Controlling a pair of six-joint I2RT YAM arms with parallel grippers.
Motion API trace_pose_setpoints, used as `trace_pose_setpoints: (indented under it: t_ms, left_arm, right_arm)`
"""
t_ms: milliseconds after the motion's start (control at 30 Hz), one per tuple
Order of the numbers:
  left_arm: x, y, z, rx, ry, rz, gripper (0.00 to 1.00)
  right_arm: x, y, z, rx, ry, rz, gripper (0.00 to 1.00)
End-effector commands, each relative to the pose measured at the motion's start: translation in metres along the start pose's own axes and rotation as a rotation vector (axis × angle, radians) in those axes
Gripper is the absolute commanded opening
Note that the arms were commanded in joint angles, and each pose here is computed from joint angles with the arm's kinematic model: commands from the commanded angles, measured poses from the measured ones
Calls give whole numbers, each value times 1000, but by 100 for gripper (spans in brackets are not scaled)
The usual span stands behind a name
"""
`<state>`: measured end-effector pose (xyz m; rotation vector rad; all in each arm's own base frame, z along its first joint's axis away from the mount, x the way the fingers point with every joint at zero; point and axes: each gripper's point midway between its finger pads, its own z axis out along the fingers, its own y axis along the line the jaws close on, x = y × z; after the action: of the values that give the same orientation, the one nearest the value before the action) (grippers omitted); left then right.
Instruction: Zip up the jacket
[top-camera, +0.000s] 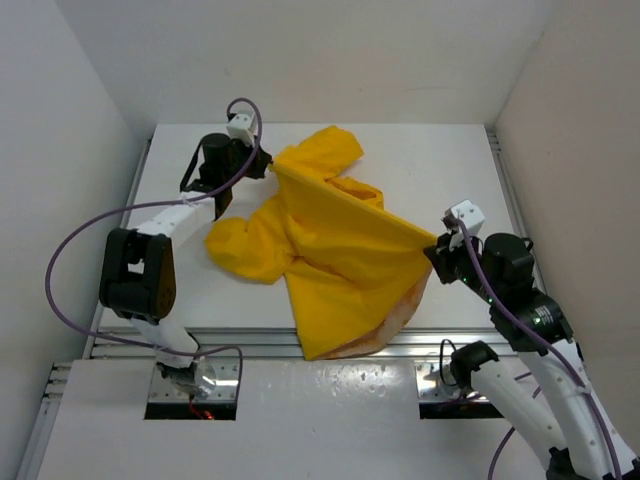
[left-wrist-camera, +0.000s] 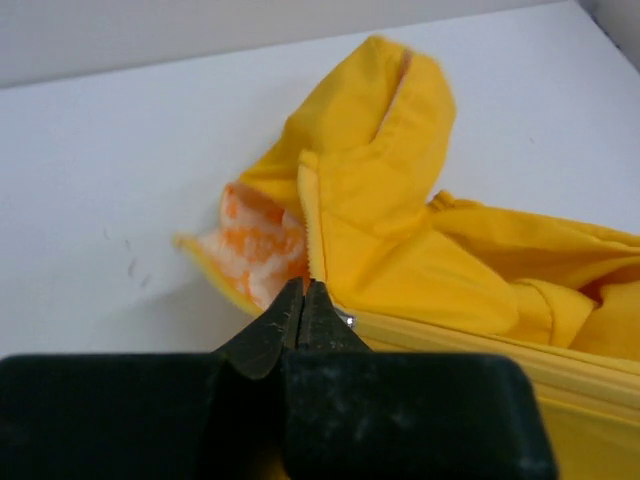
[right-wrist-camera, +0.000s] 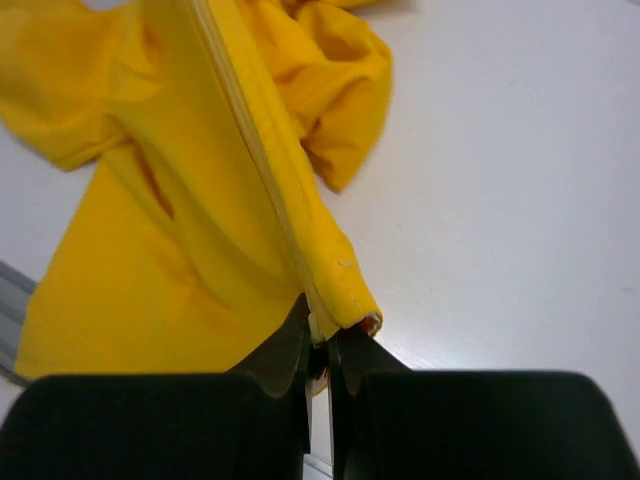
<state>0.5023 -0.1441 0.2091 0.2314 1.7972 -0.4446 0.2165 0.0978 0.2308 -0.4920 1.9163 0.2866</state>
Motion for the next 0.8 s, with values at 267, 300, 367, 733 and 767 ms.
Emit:
trace_pose_setpoints:
  t_ms: [267,300,367,733,767]
  left_arm:
    - [-140,212,-49,-621,-250,224,0]
    - [-148,216,-53,-631,-261,236,0]
    - [-155,230,-53,-666,-272,243,0]
    - [-156,189,-45,-435,-265,268,0]
    - [-149,156,-45,-296,-259,267,0]
  right_arm:
    - [-19,-73,-37,377,-40,-119,0]
    - [-20,-75,-37,387,-39,-123,0]
    - [-23,-81,-38,421,-41,-146,0]
    - [-42,-51,-3,213,-107,-150,55]
    - [-51,-37,10,130,-178,-170,65]
